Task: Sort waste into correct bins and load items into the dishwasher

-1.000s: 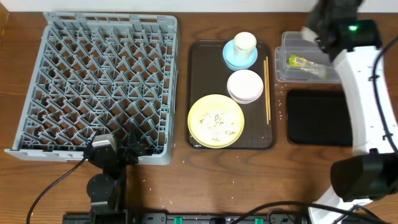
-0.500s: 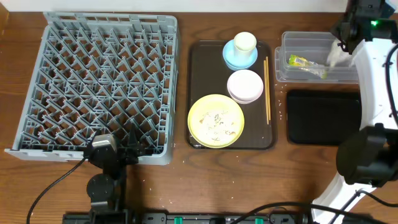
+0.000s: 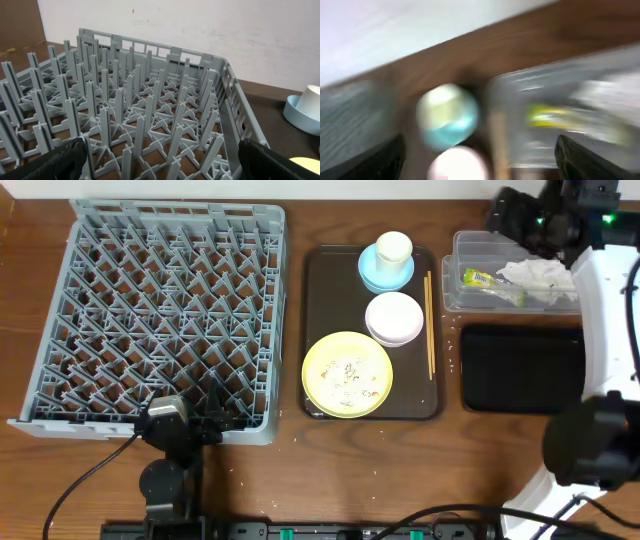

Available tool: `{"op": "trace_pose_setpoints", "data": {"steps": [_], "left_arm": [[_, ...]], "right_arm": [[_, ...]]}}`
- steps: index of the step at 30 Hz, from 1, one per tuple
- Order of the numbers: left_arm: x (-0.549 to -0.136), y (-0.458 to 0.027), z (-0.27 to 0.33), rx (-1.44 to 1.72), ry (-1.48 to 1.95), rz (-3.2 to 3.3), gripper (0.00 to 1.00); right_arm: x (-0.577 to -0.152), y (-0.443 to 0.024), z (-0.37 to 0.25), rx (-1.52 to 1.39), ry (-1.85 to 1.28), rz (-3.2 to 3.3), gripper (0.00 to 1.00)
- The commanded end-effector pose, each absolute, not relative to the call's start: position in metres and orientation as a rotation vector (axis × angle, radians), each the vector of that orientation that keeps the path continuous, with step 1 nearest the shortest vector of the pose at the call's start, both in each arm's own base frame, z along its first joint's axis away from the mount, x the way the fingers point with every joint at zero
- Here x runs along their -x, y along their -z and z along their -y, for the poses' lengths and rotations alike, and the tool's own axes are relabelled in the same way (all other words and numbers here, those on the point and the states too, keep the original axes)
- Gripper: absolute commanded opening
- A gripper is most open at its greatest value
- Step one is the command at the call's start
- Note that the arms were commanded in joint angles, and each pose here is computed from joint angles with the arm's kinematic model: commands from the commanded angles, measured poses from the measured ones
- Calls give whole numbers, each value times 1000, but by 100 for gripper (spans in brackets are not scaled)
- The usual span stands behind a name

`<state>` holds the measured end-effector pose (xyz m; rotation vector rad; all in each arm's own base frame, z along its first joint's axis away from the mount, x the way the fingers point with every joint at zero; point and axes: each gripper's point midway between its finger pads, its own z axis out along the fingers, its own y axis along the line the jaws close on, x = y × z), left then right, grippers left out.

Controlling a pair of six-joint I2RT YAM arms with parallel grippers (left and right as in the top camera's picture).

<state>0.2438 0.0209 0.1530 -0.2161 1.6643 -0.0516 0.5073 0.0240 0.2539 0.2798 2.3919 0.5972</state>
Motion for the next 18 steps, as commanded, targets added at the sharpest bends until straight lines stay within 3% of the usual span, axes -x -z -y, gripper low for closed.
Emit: {"op": "trace_pose_setpoints", "data": {"steps": [1,6,13,18], "left_arm": [[-243,-136,-22,214,34,-1713,98],[-243,-136,-22,214,34,-1713,98],[-243,-136,-22,214,34,-1713,98],[-243,-136,-22,214,34,-1713,98]], "right_arm": [[-465,-305,-99,176,-1036,-2268,93],[-416,-274,-149,424,-1042,-2434,92],[-393,-223,-172,602,-437,-2678,99],[-382,-222,-207,717,-347,-2640,99]]}}
